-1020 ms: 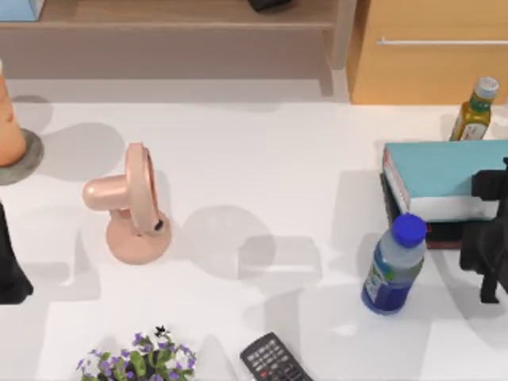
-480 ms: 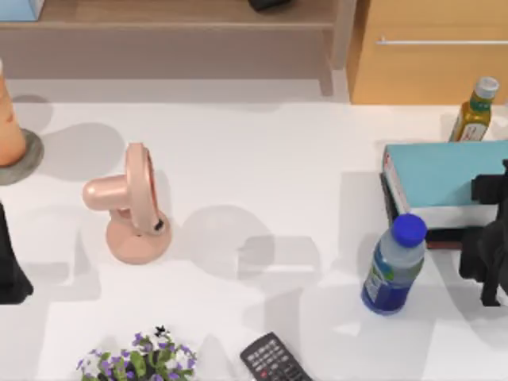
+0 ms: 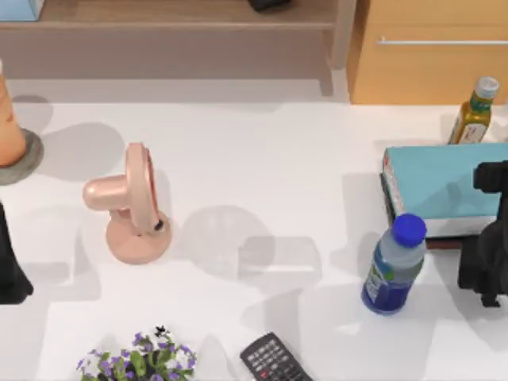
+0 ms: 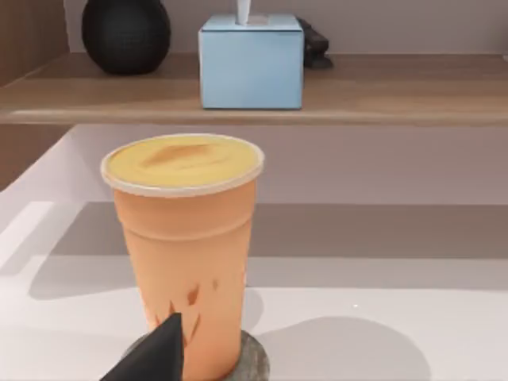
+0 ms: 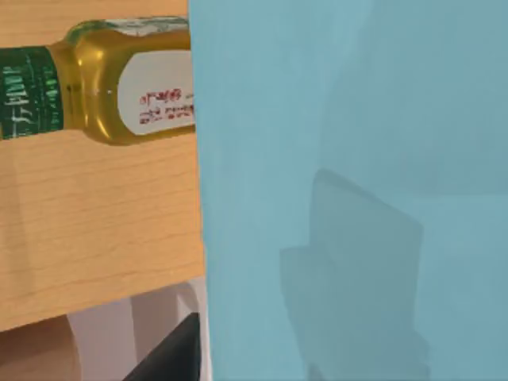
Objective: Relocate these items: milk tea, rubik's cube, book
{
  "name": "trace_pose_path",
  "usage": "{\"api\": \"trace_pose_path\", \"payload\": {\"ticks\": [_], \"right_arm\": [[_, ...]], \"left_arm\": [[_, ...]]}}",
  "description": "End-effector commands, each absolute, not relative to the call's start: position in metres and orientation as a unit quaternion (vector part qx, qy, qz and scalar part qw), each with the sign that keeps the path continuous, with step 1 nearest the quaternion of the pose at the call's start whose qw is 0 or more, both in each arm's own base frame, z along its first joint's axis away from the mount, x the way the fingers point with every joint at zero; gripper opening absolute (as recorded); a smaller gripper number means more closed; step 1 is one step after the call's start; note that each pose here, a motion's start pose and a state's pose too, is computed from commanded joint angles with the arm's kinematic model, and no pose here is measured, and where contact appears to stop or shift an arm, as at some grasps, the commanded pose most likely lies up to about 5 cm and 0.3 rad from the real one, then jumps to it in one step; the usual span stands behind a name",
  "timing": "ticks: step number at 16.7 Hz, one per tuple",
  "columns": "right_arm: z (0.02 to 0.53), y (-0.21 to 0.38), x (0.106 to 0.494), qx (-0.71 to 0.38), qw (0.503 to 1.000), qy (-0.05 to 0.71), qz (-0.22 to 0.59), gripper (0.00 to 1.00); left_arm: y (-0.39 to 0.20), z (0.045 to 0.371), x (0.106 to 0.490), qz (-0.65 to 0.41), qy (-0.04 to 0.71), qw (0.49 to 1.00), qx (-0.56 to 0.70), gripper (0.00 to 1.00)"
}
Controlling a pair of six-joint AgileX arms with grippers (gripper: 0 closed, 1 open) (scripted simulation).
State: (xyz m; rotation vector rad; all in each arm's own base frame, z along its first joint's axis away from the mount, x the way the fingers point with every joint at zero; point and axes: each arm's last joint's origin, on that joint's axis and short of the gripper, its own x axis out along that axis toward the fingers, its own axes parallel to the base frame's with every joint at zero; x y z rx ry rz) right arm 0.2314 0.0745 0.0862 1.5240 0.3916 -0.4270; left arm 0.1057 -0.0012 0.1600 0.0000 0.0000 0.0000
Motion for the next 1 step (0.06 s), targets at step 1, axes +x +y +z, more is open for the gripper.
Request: {"api": "trace_pose_path", "payload": {"ticks": [1], "right_arm": [[0.0862,0.0745,0.2314,0.680,0.686,0.175,-0.191,1.00]], "left_arm": [[-0.0012,0.1600,0.1057,0.000,0.000,1.000,0.000,1.00]]}}
